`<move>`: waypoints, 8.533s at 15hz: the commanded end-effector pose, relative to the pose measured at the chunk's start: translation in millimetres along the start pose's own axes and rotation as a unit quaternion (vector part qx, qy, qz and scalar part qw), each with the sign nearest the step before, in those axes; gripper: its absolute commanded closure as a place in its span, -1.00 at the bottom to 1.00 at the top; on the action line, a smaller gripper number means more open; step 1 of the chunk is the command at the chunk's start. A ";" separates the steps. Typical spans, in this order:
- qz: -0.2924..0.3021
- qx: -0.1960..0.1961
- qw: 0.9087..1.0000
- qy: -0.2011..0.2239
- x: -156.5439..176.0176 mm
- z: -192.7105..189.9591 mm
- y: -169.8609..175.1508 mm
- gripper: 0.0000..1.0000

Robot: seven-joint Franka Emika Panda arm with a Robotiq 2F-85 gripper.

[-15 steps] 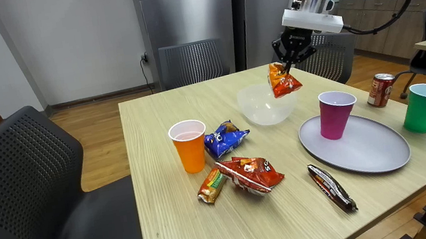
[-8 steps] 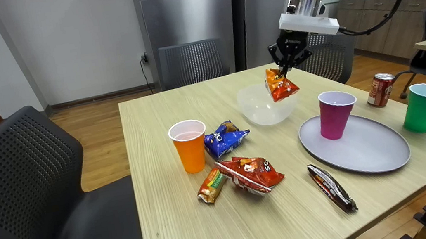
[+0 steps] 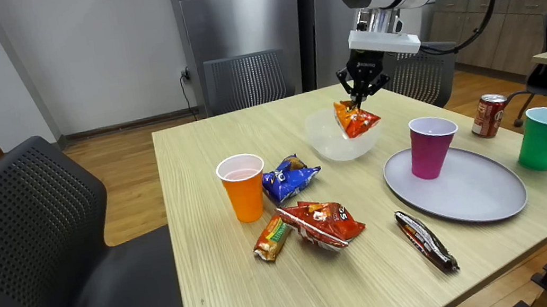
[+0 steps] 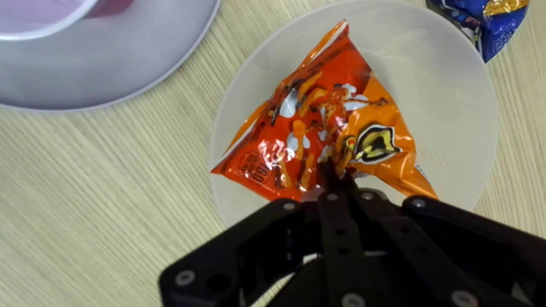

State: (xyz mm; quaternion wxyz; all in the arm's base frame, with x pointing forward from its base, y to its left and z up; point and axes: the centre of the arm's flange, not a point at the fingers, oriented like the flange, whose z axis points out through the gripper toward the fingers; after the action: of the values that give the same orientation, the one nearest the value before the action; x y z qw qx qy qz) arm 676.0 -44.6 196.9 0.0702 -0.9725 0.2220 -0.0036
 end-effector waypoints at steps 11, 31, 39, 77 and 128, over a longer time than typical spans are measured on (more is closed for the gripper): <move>-0.023 -0.026 0.998 -0.055 38.8 37.3 -20.0 1.00; -0.069 -0.011 0.998 -0.003 -9.3 -24.2 -32.0 -1.00; -0.131 -0.029 0.991 0.023 -73.5 -29.7 -62.1 -1.00; -0.069 -0.006 0.996 0.054 -134.5 57.3 -172.3 -1.00; 0.059 0.090 0.988 0.107 -98.8 12.7 -210.2 1.00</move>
State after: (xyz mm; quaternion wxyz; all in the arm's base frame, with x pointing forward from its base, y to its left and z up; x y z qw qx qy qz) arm 686.5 196.5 184.7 0.1136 -0.9497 0.2718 -0.1059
